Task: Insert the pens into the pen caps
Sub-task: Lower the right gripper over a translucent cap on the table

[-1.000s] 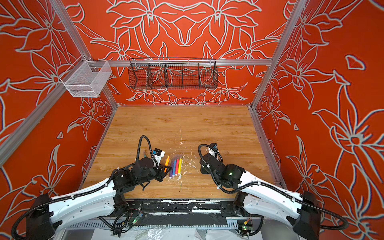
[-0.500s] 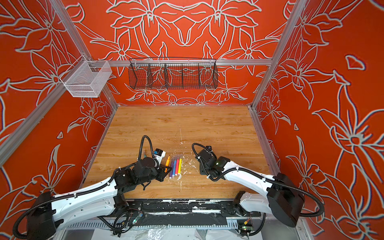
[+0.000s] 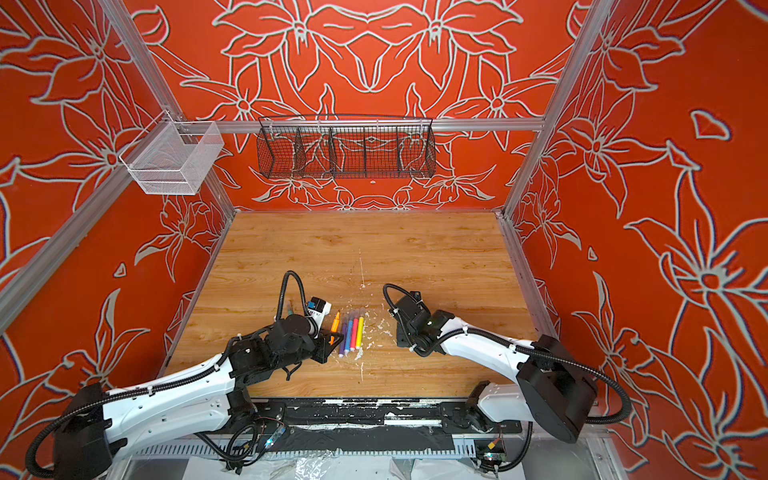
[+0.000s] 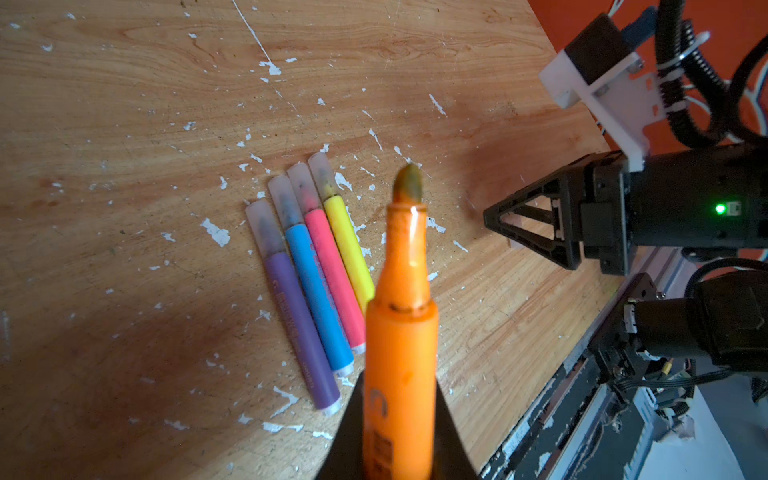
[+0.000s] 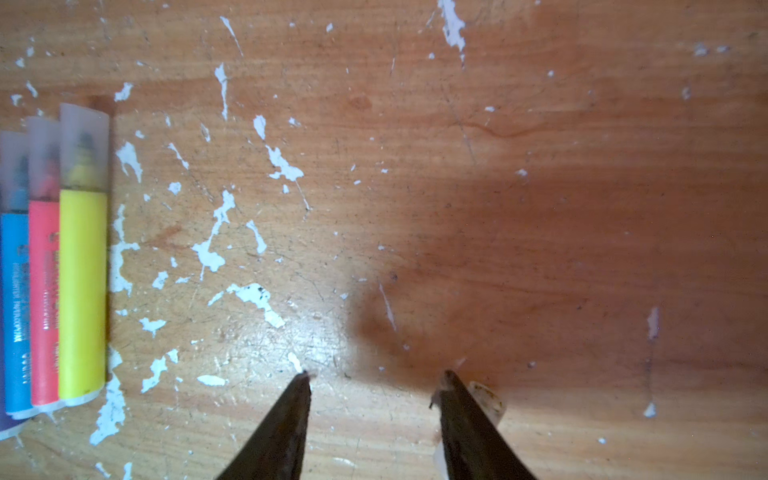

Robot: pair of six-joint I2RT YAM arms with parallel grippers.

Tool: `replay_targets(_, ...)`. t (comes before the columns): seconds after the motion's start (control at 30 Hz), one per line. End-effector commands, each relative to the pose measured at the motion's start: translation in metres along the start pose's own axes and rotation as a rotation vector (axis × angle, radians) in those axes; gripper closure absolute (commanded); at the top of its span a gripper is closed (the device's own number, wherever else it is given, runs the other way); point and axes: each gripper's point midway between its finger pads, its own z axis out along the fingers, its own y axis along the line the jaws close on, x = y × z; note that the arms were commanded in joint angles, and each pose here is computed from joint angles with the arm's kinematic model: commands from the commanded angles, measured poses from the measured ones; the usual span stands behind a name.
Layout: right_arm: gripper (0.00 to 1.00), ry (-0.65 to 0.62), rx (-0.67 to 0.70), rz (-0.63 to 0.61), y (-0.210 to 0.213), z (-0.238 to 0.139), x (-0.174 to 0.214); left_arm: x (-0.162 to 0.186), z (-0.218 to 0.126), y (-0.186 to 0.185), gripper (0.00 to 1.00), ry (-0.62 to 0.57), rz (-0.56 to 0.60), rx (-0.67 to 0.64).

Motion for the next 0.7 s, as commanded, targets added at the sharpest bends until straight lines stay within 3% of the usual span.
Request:
replay_targets(0.0, 0.5, 0.027, 0.0, 0.01, -0.002, 0.009, 0.007, -0.006, -0.002, -0.004, 1.0, -0.017, 0.002, 0.006)
replay_targets(0.23, 0.55, 0.043, 0.009, 0.013, -0.003, 0.013, 0.01, -0.006, -0.002, -0.004, 1.0, -0.015, 0.005, 0.004)
replay_targets(0.47, 0.55, -0.021, 0.04, 0.013, -0.017, -0.013, 0.001, -0.007, -0.001, -0.005, 1.0, -0.016, 0.004, 0.005)
replay_targets(0.67, 0.55, -0.019, 0.076, 0.037, -0.04, -0.02, 0.017, -0.007, 0.001, -0.006, 1.0, -0.014, 0.003, 0.01)
